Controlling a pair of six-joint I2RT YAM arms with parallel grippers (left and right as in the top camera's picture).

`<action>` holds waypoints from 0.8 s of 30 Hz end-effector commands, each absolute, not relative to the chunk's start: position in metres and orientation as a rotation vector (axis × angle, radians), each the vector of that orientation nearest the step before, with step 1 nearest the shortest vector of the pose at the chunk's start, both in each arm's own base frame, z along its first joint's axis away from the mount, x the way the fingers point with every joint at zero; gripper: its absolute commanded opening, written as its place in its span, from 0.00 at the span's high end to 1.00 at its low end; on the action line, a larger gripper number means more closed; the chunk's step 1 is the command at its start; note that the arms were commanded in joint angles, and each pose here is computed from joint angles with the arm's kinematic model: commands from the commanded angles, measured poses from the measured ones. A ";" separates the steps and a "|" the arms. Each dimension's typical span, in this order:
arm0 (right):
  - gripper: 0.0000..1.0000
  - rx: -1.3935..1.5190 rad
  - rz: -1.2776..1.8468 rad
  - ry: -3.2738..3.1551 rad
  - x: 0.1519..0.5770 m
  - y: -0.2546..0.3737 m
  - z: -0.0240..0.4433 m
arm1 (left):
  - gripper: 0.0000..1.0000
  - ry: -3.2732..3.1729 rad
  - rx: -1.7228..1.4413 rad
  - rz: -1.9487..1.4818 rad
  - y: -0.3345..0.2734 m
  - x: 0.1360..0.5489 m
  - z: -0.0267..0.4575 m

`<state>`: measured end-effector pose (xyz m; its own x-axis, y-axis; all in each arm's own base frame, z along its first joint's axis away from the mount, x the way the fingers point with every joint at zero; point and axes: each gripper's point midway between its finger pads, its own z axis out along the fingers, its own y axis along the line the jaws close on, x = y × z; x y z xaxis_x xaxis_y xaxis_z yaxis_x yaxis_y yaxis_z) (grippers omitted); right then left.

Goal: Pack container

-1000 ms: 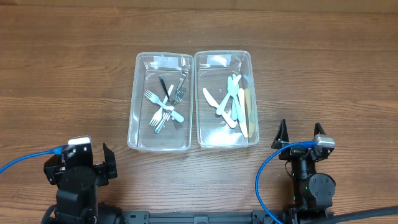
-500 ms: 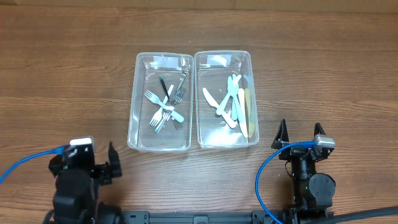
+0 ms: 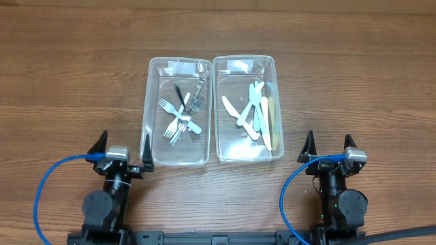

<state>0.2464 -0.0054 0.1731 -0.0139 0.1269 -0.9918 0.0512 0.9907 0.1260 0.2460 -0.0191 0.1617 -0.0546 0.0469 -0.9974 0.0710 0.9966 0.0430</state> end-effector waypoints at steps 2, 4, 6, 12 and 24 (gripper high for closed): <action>0.00 0.140 0.055 1.577 0.246 -0.006 0.173 | 0.00 1.641 0.146 -0.020 -0.024 0.245 0.156; 0.00 0.140 0.055 1.577 0.246 -0.006 0.173 | 0.00 1.642 0.134 -0.033 -0.025 0.245 0.156; 0.00 0.140 0.055 1.577 0.246 -0.006 0.173 | 0.00 1.643 0.134 -0.033 -0.024 0.245 0.156; 0.00 0.140 0.055 1.577 0.246 -0.006 0.173 | 0.00 1.643 0.134 -0.033 -0.024 0.245 0.156; 0.00 0.140 0.055 1.577 0.246 -0.006 0.173 | 0.00 1.643 0.134 -0.033 -0.024 0.245 0.156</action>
